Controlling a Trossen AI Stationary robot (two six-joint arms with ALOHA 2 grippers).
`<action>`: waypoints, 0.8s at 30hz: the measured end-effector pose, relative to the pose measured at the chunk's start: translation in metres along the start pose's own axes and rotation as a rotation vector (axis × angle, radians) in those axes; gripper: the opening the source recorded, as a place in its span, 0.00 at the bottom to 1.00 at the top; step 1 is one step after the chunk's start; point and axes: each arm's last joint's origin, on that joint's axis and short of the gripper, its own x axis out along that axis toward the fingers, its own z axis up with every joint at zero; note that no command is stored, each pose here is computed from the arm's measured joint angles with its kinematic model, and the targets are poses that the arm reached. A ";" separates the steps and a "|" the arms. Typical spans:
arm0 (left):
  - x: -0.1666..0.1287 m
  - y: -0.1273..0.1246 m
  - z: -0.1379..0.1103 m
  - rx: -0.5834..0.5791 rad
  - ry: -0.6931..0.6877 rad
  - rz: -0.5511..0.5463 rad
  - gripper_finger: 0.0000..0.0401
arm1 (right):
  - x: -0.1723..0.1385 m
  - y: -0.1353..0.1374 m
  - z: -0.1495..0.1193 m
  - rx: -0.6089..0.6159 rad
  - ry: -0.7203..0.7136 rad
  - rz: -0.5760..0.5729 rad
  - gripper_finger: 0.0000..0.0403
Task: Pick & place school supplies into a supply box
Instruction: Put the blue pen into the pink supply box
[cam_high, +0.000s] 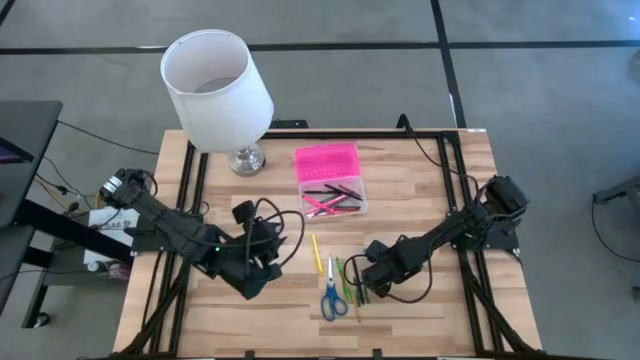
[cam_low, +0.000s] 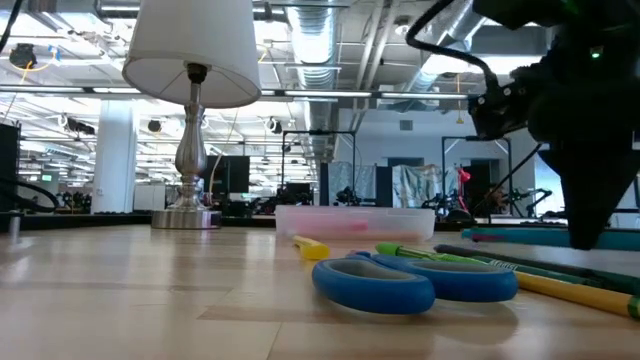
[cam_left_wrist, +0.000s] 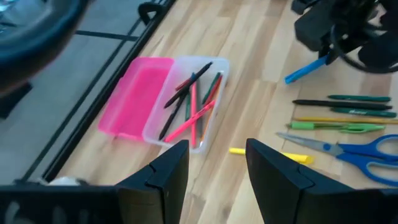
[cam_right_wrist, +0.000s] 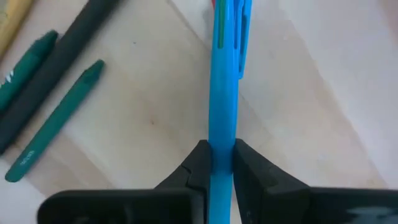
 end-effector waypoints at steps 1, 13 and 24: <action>-0.003 0.000 -0.003 -0.005 0.002 0.009 0.39 | -0.003 -0.001 0.001 -0.007 -0.009 0.000 0.08; -0.036 -0.011 -0.028 -0.109 -0.082 0.029 0.39 | -0.063 -0.043 0.034 -0.108 -0.257 0.081 0.07; -0.046 -0.017 -0.033 -0.109 -0.113 -0.002 0.39 | -0.065 -0.094 0.104 -0.143 -0.358 0.148 0.08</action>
